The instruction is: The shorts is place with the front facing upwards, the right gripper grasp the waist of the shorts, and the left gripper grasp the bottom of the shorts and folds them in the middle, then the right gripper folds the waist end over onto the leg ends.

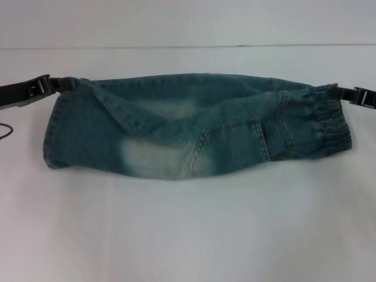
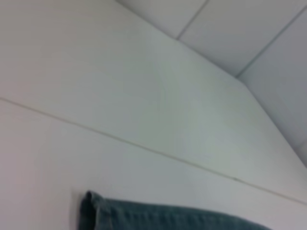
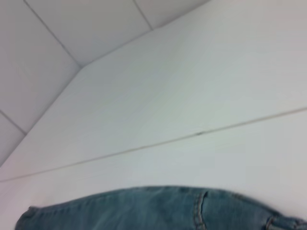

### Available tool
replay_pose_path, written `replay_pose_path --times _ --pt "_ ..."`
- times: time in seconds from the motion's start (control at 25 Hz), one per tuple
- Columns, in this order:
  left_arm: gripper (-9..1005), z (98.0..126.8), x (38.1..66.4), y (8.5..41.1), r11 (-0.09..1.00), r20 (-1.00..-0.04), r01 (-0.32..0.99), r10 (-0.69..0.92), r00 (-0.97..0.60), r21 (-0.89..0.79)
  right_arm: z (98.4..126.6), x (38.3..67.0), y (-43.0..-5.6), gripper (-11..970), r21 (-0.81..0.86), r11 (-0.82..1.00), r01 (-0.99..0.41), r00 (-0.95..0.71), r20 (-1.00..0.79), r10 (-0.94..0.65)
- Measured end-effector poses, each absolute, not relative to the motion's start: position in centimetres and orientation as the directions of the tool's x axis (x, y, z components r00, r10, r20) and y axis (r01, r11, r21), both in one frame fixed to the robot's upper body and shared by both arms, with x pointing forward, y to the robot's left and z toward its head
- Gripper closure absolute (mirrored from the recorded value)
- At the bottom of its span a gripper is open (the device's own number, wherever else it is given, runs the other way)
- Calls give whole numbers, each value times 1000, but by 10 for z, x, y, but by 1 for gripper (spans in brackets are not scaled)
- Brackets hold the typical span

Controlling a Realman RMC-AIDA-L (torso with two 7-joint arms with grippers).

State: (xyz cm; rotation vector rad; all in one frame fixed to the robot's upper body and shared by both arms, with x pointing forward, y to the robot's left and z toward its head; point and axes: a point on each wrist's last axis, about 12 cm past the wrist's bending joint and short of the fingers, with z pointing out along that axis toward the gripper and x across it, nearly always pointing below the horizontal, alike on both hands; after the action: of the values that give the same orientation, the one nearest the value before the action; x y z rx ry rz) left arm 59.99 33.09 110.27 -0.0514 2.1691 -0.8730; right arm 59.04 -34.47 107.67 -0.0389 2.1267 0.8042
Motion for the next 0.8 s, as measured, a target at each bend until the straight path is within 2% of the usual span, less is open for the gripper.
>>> replay_pose_path --times 0.28,0.8 --pt "961 1095 610 321 796 -702 222 -320 -636 -564 1074 602 -339 908 488 836 -251 -592 -760 267" --pt "947 1090 615 315 836 -752 220 -298 -587 -503 1078 605 -330 898 473 834 -285 -478 -824 305"
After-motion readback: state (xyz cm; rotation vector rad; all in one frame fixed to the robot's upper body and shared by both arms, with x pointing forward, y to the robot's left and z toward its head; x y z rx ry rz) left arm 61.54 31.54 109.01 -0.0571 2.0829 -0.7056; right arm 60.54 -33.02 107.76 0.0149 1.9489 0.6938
